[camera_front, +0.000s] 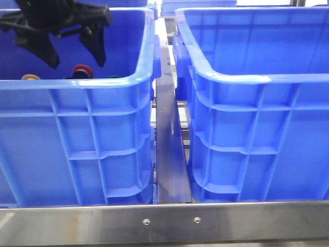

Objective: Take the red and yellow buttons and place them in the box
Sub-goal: 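Lower the left gripper into the button bin and grasp a red-capped button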

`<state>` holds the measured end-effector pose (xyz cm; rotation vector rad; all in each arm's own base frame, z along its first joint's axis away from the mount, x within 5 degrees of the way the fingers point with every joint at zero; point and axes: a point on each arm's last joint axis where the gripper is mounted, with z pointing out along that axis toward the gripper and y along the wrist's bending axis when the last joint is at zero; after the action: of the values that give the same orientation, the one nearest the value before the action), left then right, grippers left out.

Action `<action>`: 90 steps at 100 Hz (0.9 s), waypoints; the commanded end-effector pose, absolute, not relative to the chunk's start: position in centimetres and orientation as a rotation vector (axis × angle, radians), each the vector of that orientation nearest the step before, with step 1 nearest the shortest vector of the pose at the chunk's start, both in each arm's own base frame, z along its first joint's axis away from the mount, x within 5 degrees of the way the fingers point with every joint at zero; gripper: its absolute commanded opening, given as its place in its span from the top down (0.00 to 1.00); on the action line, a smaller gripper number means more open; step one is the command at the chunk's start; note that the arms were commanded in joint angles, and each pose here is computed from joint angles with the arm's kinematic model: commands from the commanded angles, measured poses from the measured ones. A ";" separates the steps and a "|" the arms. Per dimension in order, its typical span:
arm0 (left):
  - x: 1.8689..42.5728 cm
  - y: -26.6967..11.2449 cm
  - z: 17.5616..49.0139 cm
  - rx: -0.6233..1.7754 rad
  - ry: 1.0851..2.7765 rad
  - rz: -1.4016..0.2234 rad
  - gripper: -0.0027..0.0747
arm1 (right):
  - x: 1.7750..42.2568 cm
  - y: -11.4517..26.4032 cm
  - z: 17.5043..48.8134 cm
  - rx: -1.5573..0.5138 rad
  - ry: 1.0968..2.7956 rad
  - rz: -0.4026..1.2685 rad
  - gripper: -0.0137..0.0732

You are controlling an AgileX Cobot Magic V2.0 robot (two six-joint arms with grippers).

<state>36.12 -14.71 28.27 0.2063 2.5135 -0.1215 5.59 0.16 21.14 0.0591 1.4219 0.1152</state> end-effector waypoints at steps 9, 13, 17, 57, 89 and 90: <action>36.7 -14.6 30.2 0.151 2.413 -0.100 0.28 | 5.1 0.1 22.5 0.045 1.298 0.102 0.92; 36.8 -14.6 30.1 0.146 2.410 -0.089 0.28 | 5.1 0.1 22.5 0.045 1.298 0.102 0.92; 36.9 -14.6 30.0 0.149 2.409 -0.077 0.28 | 5.1 0.1 22.5 0.045 1.298 0.102 0.92; 38.2 -15.2 27.4 0.163 2.443 -0.070 0.29 | 5.1 0.1 22.5 0.045 1.298 0.102 0.92; 38.3 -15.3 27.5 0.167 2.428 -0.078 0.63 | 5.1 0.1 22.5 0.045 1.298 0.102 0.92; 38.3 -15.3 27.5 0.169 2.428 -0.075 0.65 | 5.1 0.1 22.5 0.045 1.298 0.102 0.92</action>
<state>38.28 -14.98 24.37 0.1704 2.5480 -0.0233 5.59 0.16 21.14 0.0591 1.4219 0.1152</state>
